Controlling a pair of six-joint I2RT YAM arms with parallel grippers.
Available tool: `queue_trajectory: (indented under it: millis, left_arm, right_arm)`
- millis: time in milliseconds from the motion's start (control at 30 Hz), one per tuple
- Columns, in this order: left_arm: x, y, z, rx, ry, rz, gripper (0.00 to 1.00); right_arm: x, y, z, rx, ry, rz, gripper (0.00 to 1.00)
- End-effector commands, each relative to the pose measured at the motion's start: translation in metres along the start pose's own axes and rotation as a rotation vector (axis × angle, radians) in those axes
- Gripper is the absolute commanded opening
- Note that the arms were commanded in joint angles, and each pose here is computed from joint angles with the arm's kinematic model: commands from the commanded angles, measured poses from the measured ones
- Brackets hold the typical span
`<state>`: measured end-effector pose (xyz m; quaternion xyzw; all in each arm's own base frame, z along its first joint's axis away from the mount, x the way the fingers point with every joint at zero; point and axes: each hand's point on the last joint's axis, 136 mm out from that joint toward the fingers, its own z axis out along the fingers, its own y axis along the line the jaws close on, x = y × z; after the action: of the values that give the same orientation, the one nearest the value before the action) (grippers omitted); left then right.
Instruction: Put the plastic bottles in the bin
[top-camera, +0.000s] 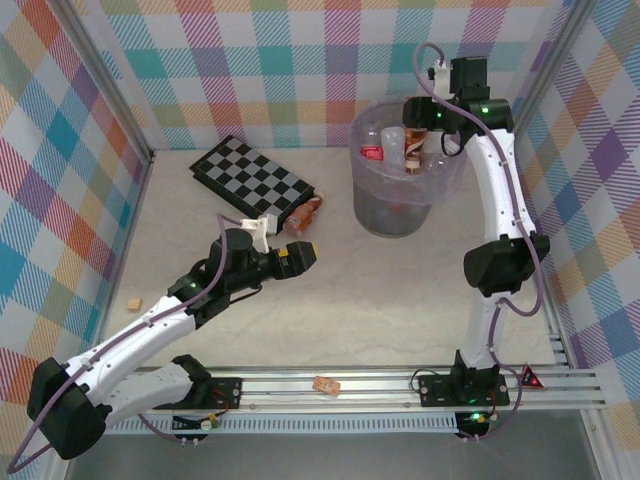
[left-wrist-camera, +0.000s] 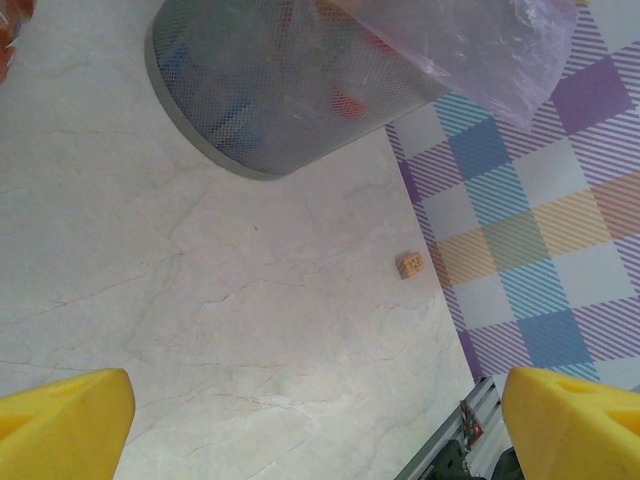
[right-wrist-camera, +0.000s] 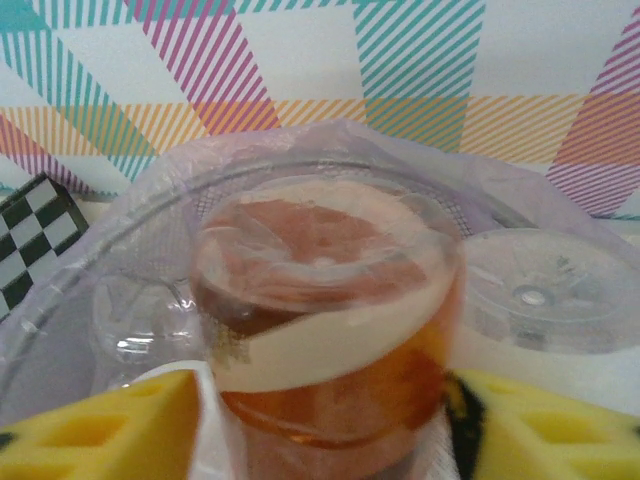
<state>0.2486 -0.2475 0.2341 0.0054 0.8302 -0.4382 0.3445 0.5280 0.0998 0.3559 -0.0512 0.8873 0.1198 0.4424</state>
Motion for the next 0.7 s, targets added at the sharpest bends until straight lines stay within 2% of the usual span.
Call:
queue_trajectory:
  millis: [0, 67, 333, 667]
  left_arm:
    - [0.002, 0.002, 0.003, -0.002, 0.002, 0.005, 0.94]
    - [0.002, 0.002, 0.005, -0.001, 0.005, 0.003, 0.94]
    - [0.004, 0.004, 0.007, -0.008, 0.013, 0.004, 0.94]
    - [0.005, 0.007, 0.007, -0.017, 0.017, 0.003, 0.94]
  right_arm:
    - [-0.024, 0.01, -0.036, -0.02, -0.089, -0.014, 0.53]
    - [-0.023, 0.013, -0.033, -0.035, -0.085, -0.012, 0.5]
    - [-0.006, 0.011, 0.006, -0.056, -0.008, 0.0, 0.48]
    - [0.041, 0.024, 0.051, -0.094, 0.148, -0.02, 0.53]
